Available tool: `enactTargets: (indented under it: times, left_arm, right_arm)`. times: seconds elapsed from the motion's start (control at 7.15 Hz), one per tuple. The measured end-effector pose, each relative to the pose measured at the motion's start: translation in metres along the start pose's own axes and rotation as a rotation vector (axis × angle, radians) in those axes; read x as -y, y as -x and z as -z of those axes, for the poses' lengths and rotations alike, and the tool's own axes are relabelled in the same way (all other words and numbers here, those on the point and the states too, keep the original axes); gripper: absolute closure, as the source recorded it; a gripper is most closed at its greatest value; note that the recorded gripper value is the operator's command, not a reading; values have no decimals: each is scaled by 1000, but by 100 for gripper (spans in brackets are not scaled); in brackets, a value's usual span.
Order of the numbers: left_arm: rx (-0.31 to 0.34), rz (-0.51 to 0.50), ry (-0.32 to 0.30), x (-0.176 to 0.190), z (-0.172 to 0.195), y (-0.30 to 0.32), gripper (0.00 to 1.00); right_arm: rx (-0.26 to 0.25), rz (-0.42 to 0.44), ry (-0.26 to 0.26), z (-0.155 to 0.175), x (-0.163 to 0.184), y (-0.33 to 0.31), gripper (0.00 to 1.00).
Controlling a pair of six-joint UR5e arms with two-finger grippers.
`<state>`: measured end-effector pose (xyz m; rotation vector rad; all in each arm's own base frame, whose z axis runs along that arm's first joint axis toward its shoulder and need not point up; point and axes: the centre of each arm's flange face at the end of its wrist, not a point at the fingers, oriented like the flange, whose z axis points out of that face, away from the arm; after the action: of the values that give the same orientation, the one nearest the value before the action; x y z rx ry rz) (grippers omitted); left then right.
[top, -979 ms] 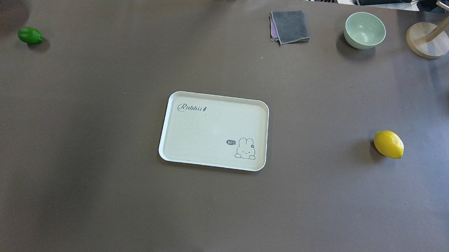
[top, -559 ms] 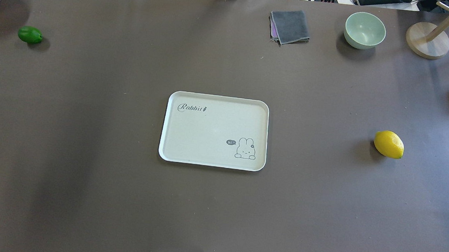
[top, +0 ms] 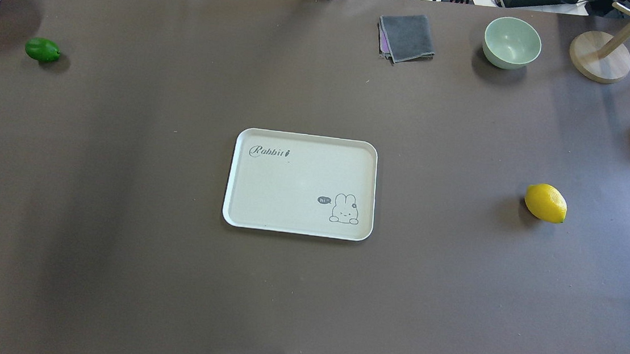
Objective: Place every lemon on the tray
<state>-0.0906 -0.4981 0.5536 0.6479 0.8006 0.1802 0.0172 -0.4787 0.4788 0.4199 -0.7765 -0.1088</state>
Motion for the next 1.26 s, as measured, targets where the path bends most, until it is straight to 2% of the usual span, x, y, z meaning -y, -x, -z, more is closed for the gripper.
enactTargets:
  times: [0.28,0.56,0.7,0.84,0.98,1.26]
  left_arm:
    - [-39,-17,60,34,-57,1,2]
    - [-74,-35,115,57,-107,-5,2]
    - [-101,-70,143,65,-134,-28,2]
    - [-97,-110,173,69,-162,-51,2]
    - [-57,-152,203,70,-194,-71,3]
    - [-30,-221,253,83,-256,-92,3]
  right_arm:
    - [15,-55,33,-40,33,48,0]
    - [41,-111,75,-75,44,96,0]
    - [50,-106,91,-90,44,120,0]
    - [54,-82,100,-103,41,141,0]
    - [54,-62,101,-110,39,153,0]
    - [54,-50,99,-113,37,160,0]
